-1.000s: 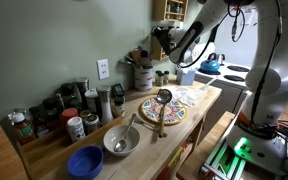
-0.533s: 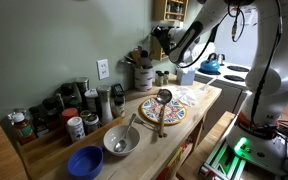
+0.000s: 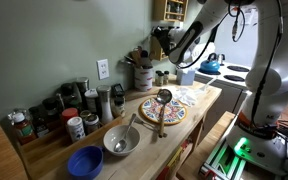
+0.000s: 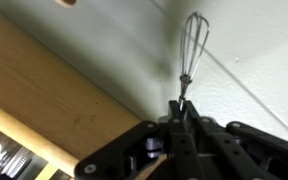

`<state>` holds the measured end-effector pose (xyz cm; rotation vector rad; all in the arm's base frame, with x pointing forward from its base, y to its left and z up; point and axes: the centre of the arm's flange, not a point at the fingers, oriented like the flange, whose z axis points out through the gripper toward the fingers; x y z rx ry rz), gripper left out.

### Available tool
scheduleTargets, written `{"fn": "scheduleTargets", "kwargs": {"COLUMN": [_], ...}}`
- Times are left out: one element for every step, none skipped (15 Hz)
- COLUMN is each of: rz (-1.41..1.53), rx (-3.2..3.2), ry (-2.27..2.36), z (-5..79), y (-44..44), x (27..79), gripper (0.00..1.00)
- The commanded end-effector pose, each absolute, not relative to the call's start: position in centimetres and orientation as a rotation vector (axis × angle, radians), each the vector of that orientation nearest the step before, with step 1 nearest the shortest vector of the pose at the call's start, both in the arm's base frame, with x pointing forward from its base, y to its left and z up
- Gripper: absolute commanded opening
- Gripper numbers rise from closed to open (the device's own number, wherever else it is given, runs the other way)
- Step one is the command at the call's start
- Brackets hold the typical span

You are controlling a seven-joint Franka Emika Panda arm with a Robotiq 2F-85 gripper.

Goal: Remove the metal whisk from the left side of the rack and put it on the table

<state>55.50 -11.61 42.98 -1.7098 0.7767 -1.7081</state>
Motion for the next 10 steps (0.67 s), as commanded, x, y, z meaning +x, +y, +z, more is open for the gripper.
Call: {"fn": "scheduleTargets", "kwargs": {"rz": [-1.708, -1.709, -1.708, -1.708, -1.707, -1.703, -1.702, -1.703, -1.710, -1.719], "rx": [-1.678, -1.671, -1.666, -1.664, -1.661, -1.665, -1.662, -1.658, -1.649, -1.647], "ry": [0.813, 0.814, 0.808, 0.802, 0.793, 0.790, 0.788, 0.784, 0.775, 0.778], "z": [42.92, 42.95, 42.95, 42.92, 42.91, 42.89, 42.89, 42.91, 42.98, 43.03], "y": [-11.38, -11.38, -11.32, -11.23, -11.14, -11.07, -11.04, -11.03, -11.02, -11.07], "x": [54.35, 54.26, 54.17, 54.12, 54.06, 53.98, 53.91, 53.79, 53.69, 53.61], "gripper": [0.02, 0.02, 0.02, 0.02, 0.02, 0.02, 0.02, 0.02, 0.02, 0.02]}}
